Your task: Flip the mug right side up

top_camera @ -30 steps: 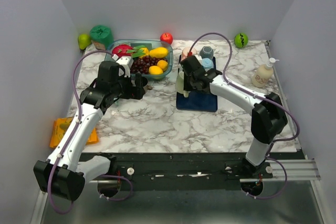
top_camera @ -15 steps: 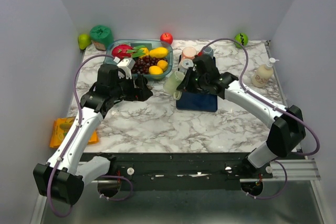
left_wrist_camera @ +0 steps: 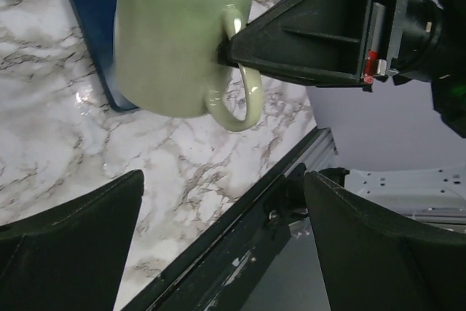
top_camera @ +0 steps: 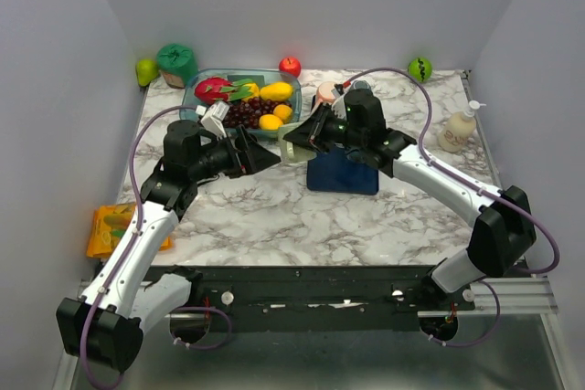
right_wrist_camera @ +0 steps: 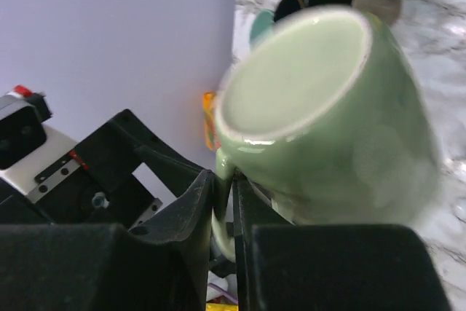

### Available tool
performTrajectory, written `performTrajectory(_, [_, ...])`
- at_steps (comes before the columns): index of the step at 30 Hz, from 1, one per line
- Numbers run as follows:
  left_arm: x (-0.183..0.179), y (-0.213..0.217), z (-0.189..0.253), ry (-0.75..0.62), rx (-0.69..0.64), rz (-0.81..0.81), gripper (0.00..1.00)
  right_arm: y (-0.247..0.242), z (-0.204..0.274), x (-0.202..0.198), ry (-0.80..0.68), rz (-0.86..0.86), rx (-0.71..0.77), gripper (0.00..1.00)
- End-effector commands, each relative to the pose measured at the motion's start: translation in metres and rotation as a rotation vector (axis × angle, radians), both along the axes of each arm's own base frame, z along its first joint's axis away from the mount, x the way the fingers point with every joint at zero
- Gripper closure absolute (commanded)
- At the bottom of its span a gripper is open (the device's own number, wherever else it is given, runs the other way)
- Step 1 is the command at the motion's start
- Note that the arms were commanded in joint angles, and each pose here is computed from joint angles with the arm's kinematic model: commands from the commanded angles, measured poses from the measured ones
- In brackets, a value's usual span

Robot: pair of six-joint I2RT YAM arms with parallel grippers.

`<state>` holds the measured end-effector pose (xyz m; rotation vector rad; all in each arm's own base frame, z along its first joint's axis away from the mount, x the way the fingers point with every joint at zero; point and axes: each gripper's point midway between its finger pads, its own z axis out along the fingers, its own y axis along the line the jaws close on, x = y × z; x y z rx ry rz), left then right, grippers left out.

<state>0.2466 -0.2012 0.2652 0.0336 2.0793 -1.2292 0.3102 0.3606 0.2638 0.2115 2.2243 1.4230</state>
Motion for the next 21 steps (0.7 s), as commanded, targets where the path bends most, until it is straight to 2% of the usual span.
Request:
performTrajectory(1, [0.001, -0.014, 0.047, -0.029, -0.201, -0.021, 0.01, 0.007, 0.097, -0.007, -0.195, 0.060, 0.227, 0.99])
performTrajectory(3, [0.005, -0.016, 0.052, -0.027, -0.237, -0.014, 0.01, 0.007, 0.095, -0.006, -0.186, 0.056, 0.223, 0.99])
performTrajectory(7, [0.008, -0.014, 0.052, -0.064, -0.215, -0.003, 0.01, 0.006, 0.086, -0.009, -0.161, 0.058, 0.207, 0.99])
performTrajectory(12, [0.007, -0.017, 0.048, -0.152, -0.127, -0.048, 0.04, 0.002, 0.079, -0.010, -0.160, 0.047, 0.179, 0.99])
performTrajectory(13, [0.003, -0.023, 0.046, -0.158, -0.116, -0.073, 0.10, 0.002, 0.079, -0.010, -0.157, 0.045, 0.176, 0.99])
performTrajectory(16, [0.005, -0.030, 0.037, -0.224, -0.019, -0.060, 0.17, 0.000, 0.077, -0.009, -0.156, 0.034, 0.159, 0.99])
performTrajectory(17, [-0.001, -0.041, 0.038, -0.241, 0.002, -0.086, 0.17, 0.000, 0.077, -0.009, -0.158, 0.030, 0.155, 0.99])
performTrajectory(18, [0.005, -0.039, 0.032, -0.258, 0.065, -0.039, 0.17, -0.001, 0.078, -0.007, -0.169, 0.019, 0.145, 0.99])
performTrajectory(21, [0.005, -0.051, 0.031, -0.273, 0.106, -0.034, 0.12, -0.003, 0.076, -0.006, -0.179, -0.008, 0.120, 0.99])
